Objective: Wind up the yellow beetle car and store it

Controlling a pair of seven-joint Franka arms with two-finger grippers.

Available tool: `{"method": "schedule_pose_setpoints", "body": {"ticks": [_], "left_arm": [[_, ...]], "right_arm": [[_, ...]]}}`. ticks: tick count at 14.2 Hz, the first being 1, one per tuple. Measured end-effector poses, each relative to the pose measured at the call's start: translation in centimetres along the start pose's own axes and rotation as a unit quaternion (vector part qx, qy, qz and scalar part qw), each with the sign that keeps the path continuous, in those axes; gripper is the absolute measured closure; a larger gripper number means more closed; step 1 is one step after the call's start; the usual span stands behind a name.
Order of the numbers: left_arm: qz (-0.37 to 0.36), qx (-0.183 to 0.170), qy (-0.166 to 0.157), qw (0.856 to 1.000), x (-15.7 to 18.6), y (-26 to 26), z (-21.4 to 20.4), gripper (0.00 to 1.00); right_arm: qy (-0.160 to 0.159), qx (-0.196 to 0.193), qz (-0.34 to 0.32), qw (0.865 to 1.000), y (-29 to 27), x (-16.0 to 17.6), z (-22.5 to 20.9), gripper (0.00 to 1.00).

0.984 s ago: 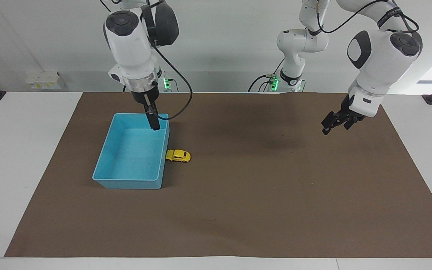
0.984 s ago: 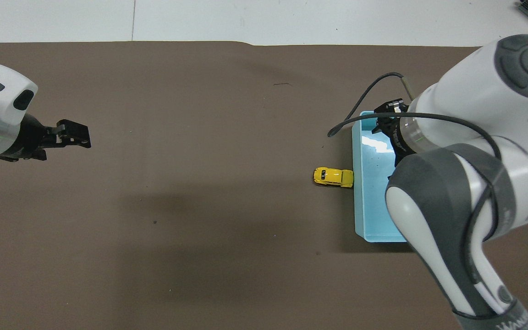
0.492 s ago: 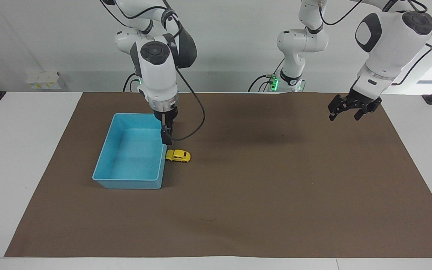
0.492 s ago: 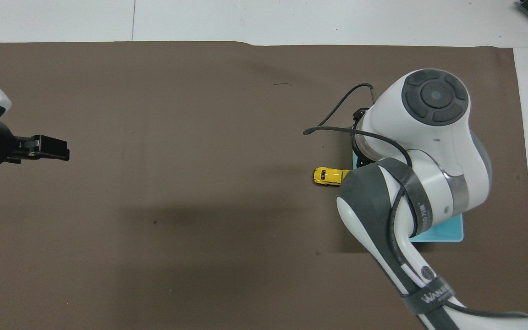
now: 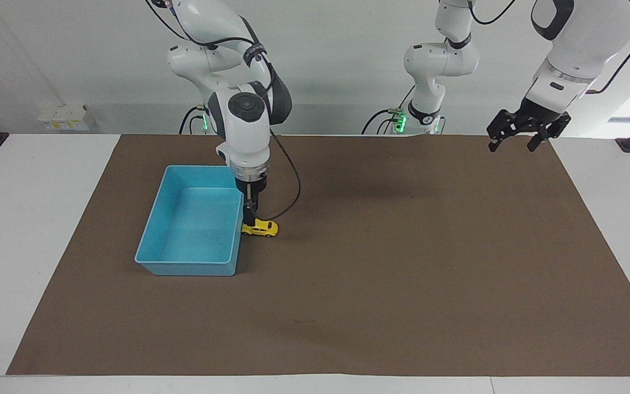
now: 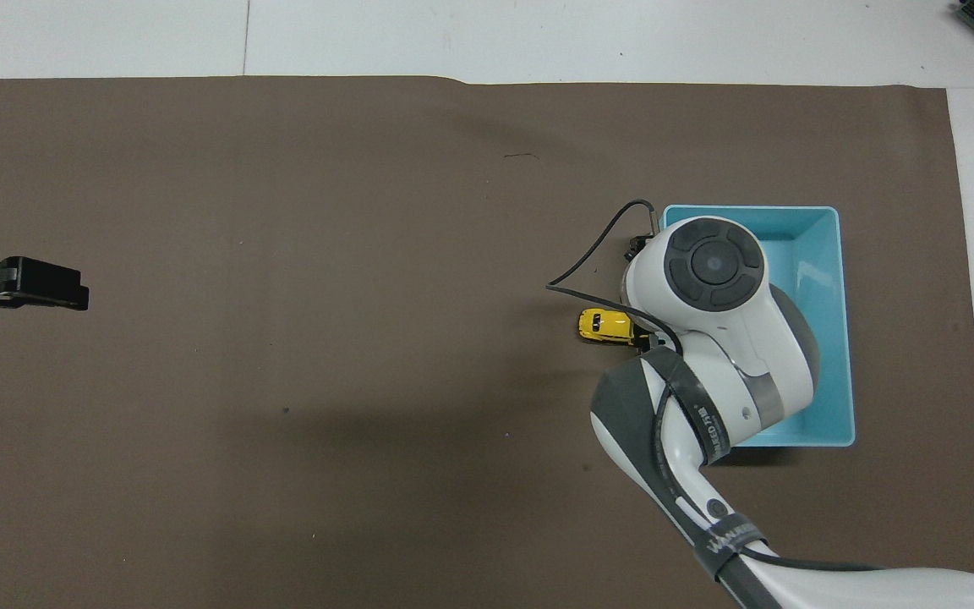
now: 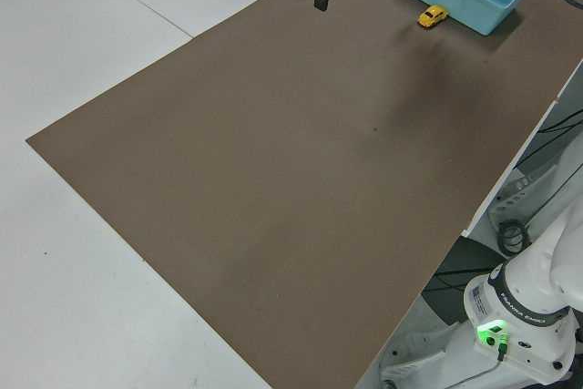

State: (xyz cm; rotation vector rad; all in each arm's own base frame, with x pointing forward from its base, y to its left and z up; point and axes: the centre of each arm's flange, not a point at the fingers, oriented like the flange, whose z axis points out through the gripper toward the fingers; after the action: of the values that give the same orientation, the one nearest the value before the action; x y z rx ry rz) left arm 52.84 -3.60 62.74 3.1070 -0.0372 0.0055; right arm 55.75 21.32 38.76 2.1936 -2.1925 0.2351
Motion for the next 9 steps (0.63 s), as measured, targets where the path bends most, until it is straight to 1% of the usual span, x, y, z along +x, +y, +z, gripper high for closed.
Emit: {"method": "schedule_pose_setpoints", "body": {"ticks": [3, 5, 9], "left_arm": [[0.0, 0.0, 0.009, 1.0, -0.7, 0.0, -1.2, 0.0], [0.002, 0.0, 0.012, 1.0, -0.9, 0.2, -1.5, 0.0], [0.012, 0.001, 0.012, 1.0, -0.9, 1.2, -1.5, 0.0]], "right_arm": [[0.021, 0.006, -0.006, 1.0, 1.4, -0.8, 2.5, 0.0], [0.04, 0.007, -0.013, 0.999, 2.2, -2.3, 4.3, 0.0], [0.036, 0.006, -0.017, 0.999, 3.0, -3.9, 8.0, 0.0]]}}
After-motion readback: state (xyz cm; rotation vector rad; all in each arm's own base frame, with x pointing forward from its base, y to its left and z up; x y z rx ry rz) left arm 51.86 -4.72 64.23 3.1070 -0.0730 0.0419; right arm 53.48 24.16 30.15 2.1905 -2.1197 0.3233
